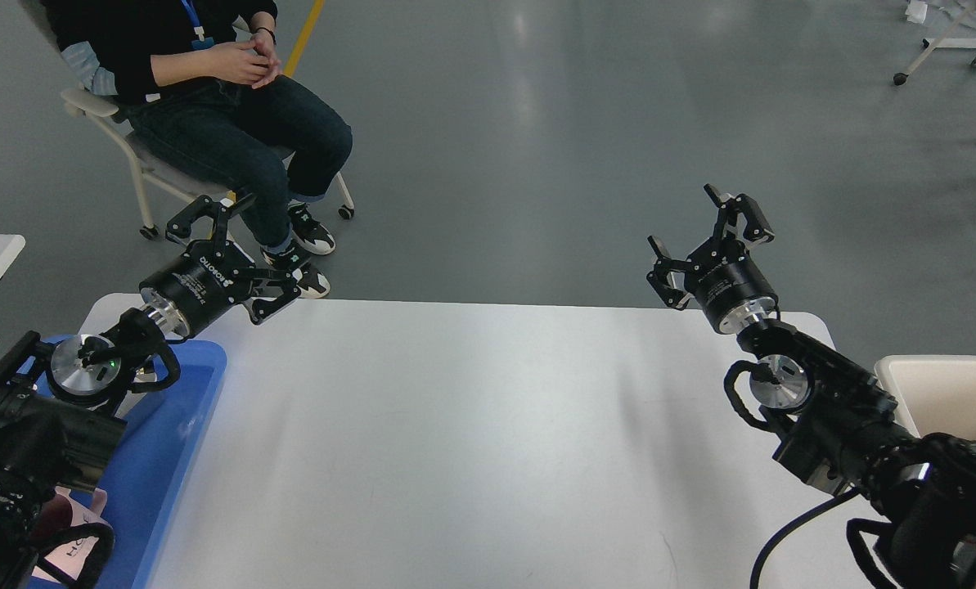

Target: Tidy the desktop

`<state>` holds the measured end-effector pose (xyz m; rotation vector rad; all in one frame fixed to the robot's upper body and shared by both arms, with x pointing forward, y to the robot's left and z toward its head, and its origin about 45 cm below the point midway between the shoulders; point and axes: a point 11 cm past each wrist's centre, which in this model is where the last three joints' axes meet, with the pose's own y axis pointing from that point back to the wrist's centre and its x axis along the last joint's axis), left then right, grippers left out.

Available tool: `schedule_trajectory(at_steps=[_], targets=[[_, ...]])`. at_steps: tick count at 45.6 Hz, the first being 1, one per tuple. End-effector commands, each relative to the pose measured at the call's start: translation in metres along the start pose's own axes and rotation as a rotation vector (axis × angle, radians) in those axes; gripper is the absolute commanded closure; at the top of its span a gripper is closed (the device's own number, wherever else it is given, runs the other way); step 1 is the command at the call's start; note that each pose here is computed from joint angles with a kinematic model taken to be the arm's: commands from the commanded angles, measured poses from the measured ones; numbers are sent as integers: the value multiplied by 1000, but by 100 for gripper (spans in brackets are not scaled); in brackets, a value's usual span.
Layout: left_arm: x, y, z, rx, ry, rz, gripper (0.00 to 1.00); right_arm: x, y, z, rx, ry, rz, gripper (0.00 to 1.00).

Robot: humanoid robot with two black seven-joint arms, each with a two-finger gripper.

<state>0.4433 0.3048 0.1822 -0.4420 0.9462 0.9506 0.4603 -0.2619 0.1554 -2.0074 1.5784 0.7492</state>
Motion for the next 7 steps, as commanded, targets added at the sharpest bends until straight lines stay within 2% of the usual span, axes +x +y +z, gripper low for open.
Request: schedule_trajectory(at_steps=[1,7], targets=[[8,4,-10,6,19,15,1,-15,-1,32,-39,-40,-6,0],[13,10,-11,4,22,26,1,-24,-1,48,-55,-65,-9,0]])
